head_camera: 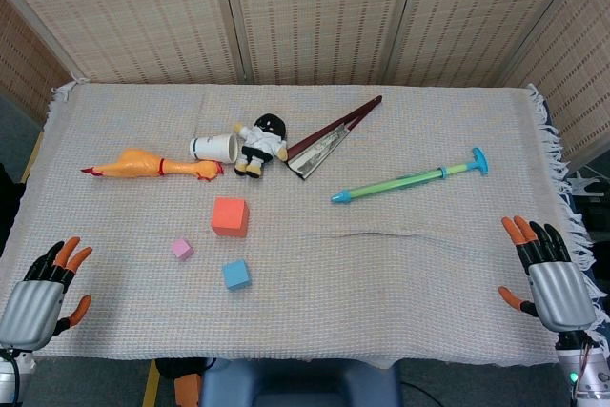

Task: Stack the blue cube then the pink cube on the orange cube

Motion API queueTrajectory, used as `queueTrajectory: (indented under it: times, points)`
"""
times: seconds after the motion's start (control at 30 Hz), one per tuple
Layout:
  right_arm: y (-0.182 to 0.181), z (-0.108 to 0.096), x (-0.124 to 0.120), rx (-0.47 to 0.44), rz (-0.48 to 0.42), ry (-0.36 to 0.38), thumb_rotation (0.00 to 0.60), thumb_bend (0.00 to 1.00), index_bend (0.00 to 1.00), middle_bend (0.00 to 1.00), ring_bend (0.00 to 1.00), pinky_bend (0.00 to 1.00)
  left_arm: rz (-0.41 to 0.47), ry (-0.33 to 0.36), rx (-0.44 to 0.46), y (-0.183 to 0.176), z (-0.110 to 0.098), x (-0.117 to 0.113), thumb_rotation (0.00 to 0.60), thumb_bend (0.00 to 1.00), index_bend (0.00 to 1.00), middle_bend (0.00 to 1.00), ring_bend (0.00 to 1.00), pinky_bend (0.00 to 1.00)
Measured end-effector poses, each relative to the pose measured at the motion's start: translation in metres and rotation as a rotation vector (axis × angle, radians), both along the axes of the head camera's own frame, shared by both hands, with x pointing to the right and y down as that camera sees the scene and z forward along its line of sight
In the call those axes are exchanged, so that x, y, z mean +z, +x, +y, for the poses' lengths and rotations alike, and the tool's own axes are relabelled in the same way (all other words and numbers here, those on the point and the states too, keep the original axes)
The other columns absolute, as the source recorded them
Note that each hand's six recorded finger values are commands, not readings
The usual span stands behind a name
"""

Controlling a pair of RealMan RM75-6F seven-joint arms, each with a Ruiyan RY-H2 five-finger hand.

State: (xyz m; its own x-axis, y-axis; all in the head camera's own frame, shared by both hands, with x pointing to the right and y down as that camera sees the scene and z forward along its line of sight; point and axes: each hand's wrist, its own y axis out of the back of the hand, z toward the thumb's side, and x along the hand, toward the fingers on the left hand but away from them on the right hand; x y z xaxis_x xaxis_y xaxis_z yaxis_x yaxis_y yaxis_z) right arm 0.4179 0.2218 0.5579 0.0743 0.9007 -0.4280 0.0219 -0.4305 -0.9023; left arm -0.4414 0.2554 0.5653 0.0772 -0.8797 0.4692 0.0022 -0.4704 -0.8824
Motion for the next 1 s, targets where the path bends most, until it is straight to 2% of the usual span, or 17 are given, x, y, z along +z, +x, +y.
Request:
queueTrajectory:
  times: [0.27,0.37,0.47,0.53,0.63,0.8,1.0]
  points:
    - [0.002,0.001,-0.006,0.008,-0.003,0.009,0.6,0.06,0.0,0.0,0.0,0.0,0.018,-0.014,0.018,0.008,0.001,0.006,0.6,0.36,0.12,0.0,0.0,0.16]
    - [0.004,0.001,-0.011,0.014,-0.007,0.026,0.6,0.06,0.0,0.0,0.0,0.0,0.04,-0.022,0.037,0.017,0.002,0.01,0.6,0.36,0.12,0.03,0.04,0.22]
    - [0.005,0.001,-0.015,0.022,-0.011,0.035,0.6,0.06,0.0,0.0,0.0,0.0,0.068,-0.04,0.081,0.032,0.003,0.015,0.6,0.36,0.12,0.24,0.29,0.46]
    - [0.006,0.001,-0.016,0.025,-0.016,0.032,0.6,0.06,0.0,0.0,0.0,0.0,0.091,-0.064,0.124,0.045,0.004,0.02,0.6,0.36,0.12,0.43,0.49,0.65]
    - [0.007,0.002,-0.015,0.025,-0.018,0.018,0.6,0.06,0.0,0.0,0.0,0.0,0.12,-0.109,0.191,0.065,0.005,0.03,0.6,0.36,0.12,0.66,0.68,0.82]
    - [0.006,0.005,-0.015,0.022,-0.019,0.0,0.6,0.06,0.0,0.0,0.0,0.0,0.158,-0.186,0.301,0.103,0.004,0.048,0.6,0.36,0.14,0.8,0.82,0.93]
    - [0.006,0.007,-0.012,0.024,-0.014,-0.027,0.6,0.06,0.0,0.0,0.0,0.0,0.228,-0.206,0.408,0.145,-0.006,0.065,0.6,0.36,0.15,0.87,0.91,0.99]
